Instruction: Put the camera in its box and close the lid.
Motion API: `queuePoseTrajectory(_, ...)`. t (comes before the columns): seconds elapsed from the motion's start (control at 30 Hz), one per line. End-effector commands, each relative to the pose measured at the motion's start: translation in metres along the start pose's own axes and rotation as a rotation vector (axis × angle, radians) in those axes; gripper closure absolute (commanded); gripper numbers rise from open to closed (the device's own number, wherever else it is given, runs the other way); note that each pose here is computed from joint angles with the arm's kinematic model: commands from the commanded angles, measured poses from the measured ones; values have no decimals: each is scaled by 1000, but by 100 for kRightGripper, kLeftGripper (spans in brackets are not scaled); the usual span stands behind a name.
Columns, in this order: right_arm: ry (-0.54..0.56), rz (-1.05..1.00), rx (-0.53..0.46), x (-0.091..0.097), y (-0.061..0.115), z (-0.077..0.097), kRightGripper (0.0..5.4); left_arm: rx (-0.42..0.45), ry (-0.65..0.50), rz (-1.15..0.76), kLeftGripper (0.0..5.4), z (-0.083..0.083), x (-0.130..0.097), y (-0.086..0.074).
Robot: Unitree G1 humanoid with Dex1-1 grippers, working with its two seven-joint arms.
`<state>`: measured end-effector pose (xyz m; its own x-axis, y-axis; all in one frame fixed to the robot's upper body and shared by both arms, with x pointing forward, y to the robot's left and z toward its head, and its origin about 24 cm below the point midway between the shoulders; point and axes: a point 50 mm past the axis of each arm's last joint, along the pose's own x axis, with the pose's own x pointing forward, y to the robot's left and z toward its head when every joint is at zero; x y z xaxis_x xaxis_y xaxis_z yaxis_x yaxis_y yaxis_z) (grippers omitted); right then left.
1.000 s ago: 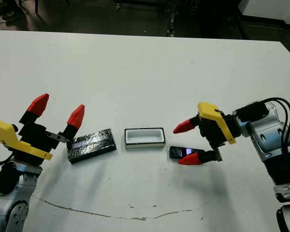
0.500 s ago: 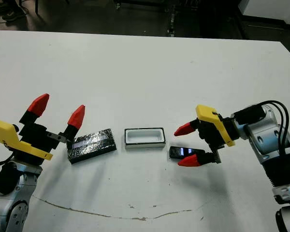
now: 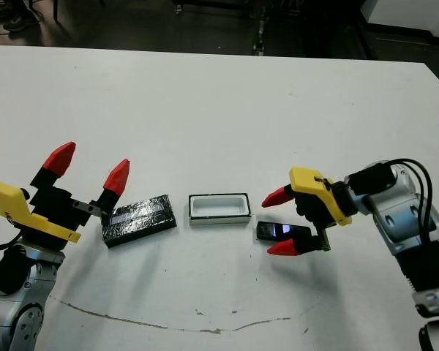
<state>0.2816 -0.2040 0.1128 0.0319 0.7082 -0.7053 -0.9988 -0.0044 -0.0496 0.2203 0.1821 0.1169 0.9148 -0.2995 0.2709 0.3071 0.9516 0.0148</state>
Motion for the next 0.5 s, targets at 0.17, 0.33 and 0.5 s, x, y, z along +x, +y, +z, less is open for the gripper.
queuePoseTrajectory(0.17,48,-19,14,-2,3,-6,0,-7,21,-7,2,-3,-4,1)
queuePoseTrajectory(0.33,46,-12,19,0,3,-9,0,-2,22,-5,2,-3,-4,1)
queuePoseTrajectory(0.5,41,-9,32,1,4,-12,0,9,19,-6,2,-3,-4,1)
